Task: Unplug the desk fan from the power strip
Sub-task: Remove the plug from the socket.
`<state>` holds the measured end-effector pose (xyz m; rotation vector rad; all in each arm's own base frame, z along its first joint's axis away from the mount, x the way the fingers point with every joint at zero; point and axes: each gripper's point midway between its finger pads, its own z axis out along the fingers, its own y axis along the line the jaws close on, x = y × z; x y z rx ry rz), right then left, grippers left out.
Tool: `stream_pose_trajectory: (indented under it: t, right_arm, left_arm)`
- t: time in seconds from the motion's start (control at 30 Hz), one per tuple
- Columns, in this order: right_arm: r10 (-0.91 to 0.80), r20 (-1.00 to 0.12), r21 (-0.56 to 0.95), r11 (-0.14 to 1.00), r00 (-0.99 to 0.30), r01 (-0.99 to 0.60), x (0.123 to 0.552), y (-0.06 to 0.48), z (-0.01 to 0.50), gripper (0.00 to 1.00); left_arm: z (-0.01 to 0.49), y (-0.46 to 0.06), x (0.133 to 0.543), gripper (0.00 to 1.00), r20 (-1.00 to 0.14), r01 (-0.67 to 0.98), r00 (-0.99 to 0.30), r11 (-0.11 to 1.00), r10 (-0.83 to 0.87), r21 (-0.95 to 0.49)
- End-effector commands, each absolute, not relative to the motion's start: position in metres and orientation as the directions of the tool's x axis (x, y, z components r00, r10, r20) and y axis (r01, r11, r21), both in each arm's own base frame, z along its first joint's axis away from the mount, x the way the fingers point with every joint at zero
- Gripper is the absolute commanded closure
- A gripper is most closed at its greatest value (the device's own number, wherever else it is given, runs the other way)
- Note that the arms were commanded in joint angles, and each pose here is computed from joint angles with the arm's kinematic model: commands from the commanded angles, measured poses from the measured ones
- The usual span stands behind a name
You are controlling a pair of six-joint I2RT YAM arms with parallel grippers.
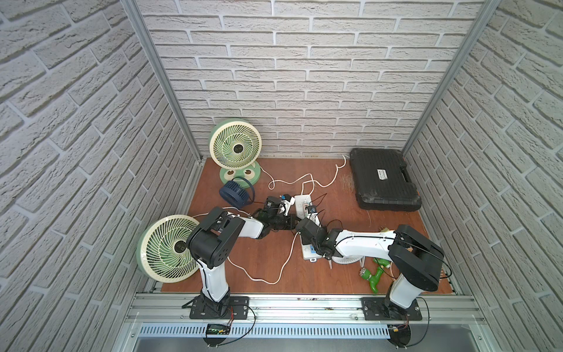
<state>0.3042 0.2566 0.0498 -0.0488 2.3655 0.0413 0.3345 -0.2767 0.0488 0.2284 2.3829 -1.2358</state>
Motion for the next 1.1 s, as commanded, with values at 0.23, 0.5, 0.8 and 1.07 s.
stream_pose_trajectory:
  t: [0.23,0.5,0.8,1.07]
  right_arm:
    - [0.103,-0.633,0.188,0.982,-0.767,-0.023,0.294,0.262,0.031,0.97]
    - [-0.012,-0.661,0.033,0.998,-0.750,-0.045,0.290,0.271,0.045,0.97]
    - [0.127,-0.628,0.204,0.979,-0.768,-0.005,0.291,0.260,0.044,0.97]
    - [0.058,-0.673,0.084,0.996,-0.737,0.002,0.291,0.255,0.054,0.96]
  left_arm:
    - [0.024,-0.274,0.328,1.00,-0.395,0.299,-0.918,0.640,-0.009,-0.708]
    - [0.022,-0.274,0.329,1.00,-0.391,0.295,-0.920,0.646,-0.006,-0.704]
    - [0.023,-0.274,0.329,1.00,-0.394,0.304,-0.919,0.652,0.009,-0.694]
    - [0.023,-0.275,0.330,1.00,-0.392,0.303,-0.920,0.651,0.009,-0.696]
